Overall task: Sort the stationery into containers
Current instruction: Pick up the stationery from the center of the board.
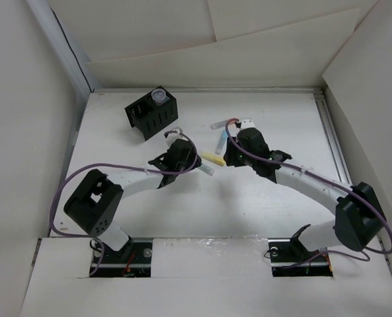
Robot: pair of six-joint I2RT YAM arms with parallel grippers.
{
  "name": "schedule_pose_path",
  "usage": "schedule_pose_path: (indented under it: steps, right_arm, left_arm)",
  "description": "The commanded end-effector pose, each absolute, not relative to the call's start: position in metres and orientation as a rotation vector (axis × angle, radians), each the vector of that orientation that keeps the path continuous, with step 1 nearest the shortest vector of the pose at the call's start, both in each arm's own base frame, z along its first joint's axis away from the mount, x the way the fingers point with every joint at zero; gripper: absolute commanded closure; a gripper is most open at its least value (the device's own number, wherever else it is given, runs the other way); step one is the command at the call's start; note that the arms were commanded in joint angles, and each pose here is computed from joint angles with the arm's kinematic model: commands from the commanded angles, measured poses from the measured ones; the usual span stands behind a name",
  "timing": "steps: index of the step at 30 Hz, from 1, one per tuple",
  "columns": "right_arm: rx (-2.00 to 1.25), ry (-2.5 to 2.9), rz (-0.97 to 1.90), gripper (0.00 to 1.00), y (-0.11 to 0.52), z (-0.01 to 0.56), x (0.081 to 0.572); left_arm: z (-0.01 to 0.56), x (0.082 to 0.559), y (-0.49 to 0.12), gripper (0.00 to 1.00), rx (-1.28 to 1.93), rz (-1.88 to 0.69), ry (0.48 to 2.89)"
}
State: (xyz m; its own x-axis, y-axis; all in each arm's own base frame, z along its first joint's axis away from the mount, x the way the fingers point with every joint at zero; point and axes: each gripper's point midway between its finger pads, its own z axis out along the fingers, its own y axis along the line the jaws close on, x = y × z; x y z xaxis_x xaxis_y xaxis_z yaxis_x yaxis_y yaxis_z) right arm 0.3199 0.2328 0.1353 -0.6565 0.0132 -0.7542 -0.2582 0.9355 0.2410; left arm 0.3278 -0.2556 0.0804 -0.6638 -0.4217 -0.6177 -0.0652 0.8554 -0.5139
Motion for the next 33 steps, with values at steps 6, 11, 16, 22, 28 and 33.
schedule_pose_path:
  steps: [6, 11, 16, 22, 28, 33]
  right_arm:
    - [-0.122, 2.164, 0.469, 0.55, 0.23, 0.159, 0.324]
    - [-0.124, 2.139, 0.495, 0.55, 0.232, 0.165, 0.323]
    - [-0.136, 2.132, 0.524, 0.55, 0.235, 0.167, 0.32]
    - [-0.139, 2.115, 0.543, 0.55, 0.235, 0.173, 0.318]
    - [-0.135, 2.107, 0.553, 0.55, 0.232, 0.173, 0.317]
    - [-0.133, 2.096, 0.558, 0.55, 0.231, 0.175, 0.316]
  left_arm:
    - [0.073, 0.346, -0.267, 0.55, -0.408, -0.591, 2.239]
    - [0.062, 0.35, -0.261, 0.57, -0.398, -0.498, 2.27]
    - [0.058, 0.355, -0.26, 0.57, -0.396, -0.472, 2.263]
    - [0.048, 0.362, -0.258, 0.58, -0.394, -0.404, 2.279]
    - [0.043, 0.368, -0.256, 0.58, -0.395, -0.361, 2.273]
    - [0.037, 0.376, -0.251, 0.58, -0.367, -0.269, 2.282]
